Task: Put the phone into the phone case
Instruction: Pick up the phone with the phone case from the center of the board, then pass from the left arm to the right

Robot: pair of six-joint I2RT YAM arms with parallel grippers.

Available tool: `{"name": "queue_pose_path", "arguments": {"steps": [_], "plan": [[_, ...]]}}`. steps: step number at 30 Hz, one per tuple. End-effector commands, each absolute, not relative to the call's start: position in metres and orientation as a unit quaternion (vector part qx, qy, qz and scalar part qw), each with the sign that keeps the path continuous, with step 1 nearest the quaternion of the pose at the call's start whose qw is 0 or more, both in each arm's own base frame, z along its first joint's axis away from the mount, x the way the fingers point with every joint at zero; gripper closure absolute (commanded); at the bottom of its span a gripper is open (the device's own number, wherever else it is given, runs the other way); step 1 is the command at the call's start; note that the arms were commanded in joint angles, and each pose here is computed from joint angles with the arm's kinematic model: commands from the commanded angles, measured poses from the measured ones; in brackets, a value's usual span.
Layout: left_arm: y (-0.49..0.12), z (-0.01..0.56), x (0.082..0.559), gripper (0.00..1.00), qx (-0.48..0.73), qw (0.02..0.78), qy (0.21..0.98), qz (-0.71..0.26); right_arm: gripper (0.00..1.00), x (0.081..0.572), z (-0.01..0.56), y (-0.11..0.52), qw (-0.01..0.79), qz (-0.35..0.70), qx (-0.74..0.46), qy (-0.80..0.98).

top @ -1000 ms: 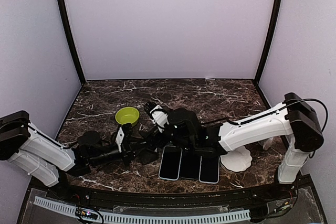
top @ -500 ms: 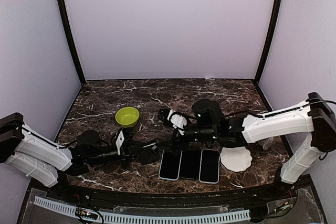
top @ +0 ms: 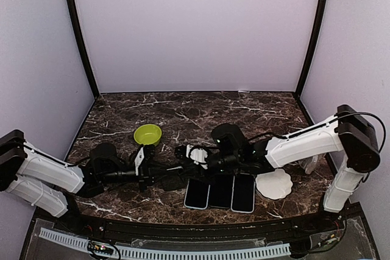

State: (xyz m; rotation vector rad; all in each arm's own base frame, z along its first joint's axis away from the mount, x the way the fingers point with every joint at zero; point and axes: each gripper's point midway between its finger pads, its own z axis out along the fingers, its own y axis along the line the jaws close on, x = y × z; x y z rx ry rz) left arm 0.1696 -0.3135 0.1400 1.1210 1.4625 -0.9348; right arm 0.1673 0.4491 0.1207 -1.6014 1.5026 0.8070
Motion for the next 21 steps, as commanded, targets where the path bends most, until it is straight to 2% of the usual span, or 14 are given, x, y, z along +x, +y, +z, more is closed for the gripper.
{"name": "queue_pose_path", "arguments": {"steps": [1,3,6,8,11,15,17,19,21], "plan": [[-0.32,0.147,0.162,1.0,0.485,0.502,0.587,-0.411,0.76,0.165,0.137,0.462,0.405,0.355,-0.63,0.559],[-0.323,0.149,0.16,1.0,0.49,0.497,0.58,-0.419,0.76,0.166,0.137,0.465,0.407,0.359,-0.629,0.557],[-0.323,0.152,0.157,1.0,0.493,0.494,0.573,-0.429,0.6,0.168,0.136,0.467,0.413,0.359,-0.626,0.555],[-0.322,0.153,0.157,1.0,0.494,0.495,0.571,-0.43,0.58,0.17,0.134,0.468,0.415,0.355,-0.627,0.555],[-0.321,0.152,0.16,1.0,0.496,0.495,0.574,-0.425,0.69,0.173,0.13,0.469,0.408,0.353,-0.632,0.557],[-0.321,0.154,0.162,1.0,0.495,0.495,0.573,-0.427,1.0,0.174,0.128,0.471,0.388,0.354,-0.638,0.563],[-0.321,0.154,0.162,1.0,0.493,0.494,0.574,-0.428,1.0,0.178,0.132,0.47,0.391,0.351,-0.634,0.568],[-0.321,0.154,0.164,0.93,0.49,0.496,0.576,-0.427,1.0,0.182,0.137,0.467,0.398,0.352,-0.626,0.571],[-0.32,0.155,0.17,0.7,0.48,0.504,0.585,-0.417,1.0,0.184,0.146,0.463,0.406,0.357,-0.618,0.571]]}}
